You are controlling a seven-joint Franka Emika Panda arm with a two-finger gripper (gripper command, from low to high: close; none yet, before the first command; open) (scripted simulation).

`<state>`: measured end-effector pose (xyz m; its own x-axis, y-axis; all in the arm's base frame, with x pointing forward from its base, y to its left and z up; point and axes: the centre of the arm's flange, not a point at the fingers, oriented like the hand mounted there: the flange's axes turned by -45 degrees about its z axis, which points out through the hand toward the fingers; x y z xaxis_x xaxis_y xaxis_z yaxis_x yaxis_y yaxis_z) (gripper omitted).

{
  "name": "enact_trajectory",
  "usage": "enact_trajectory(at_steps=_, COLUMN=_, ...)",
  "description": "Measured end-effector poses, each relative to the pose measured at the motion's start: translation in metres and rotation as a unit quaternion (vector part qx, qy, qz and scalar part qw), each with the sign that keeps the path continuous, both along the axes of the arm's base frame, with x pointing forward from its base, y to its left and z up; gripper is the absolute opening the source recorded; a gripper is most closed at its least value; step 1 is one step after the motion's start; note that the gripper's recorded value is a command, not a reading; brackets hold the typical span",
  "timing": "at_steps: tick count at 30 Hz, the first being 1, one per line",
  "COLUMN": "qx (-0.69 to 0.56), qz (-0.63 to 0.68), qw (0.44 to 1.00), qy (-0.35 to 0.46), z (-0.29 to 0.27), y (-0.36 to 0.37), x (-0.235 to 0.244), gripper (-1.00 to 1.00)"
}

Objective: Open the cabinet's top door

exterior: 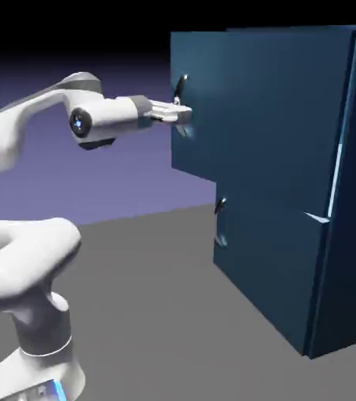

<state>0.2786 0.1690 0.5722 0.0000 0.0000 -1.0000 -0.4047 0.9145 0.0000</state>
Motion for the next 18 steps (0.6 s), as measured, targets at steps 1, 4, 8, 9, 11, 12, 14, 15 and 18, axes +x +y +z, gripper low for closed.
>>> enact_trajectory(at_steps=1, qx=0.0, qz=0.013, qw=1.0, qy=0.0, z=0.0, y=-0.009, x=-0.009, gripper=-1.0)
enact_trajectory(at_steps=4, qx=0.0, qz=0.051, qw=0.999, qy=0.0, z=0.0, y=-0.033, x=-0.031, gripper=-1.0)
enact_trajectory(at_steps=8, qx=-0.001, qz=0.092, qw=0.996, qy=0.0, z=0.0, y=-0.062, x=-0.055, gripper=-1.0)
enact_trajectory(at_steps=9, qx=0.0, qz=0.102, qw=0.995, qy=0.0, z=0.0, y=-0.069, x=-0.06, gripper=-1.0)
enact_trajectory(at_steps=11, qx=0.0, qz=0.119, qw=0.993, qy=0.0, z=0.0, y=-0.082, x=-0.068, gripper=-1.0)
enact_trajectory(at_steps=12, qx=0.0, qz=0.128, qw=0.992, qy=0.0, z=0.0, y=-0.088, x=-0.072, gripper=-1.0)
enact_trajectory(at_steps=14, qx=0.0, qz=0.144, qw=0.99, qy=0.0, z=0.0, y=-0.1, x=-0.08, gripper=-1.0)
enact_trajectory(at_steps=15, qx=0.001, qz=0.152, qw=0.988, qy=-0.001, z=0.0, y=-0.106, x=-0.083, gripper=-1.0)
enact_trajectory(at_steps=18, qx=0.003, qz=0.159, qw=0.987, qy=-0.002, z=0.0, y=-0.111, x=-0.088, gripper=-1.0)
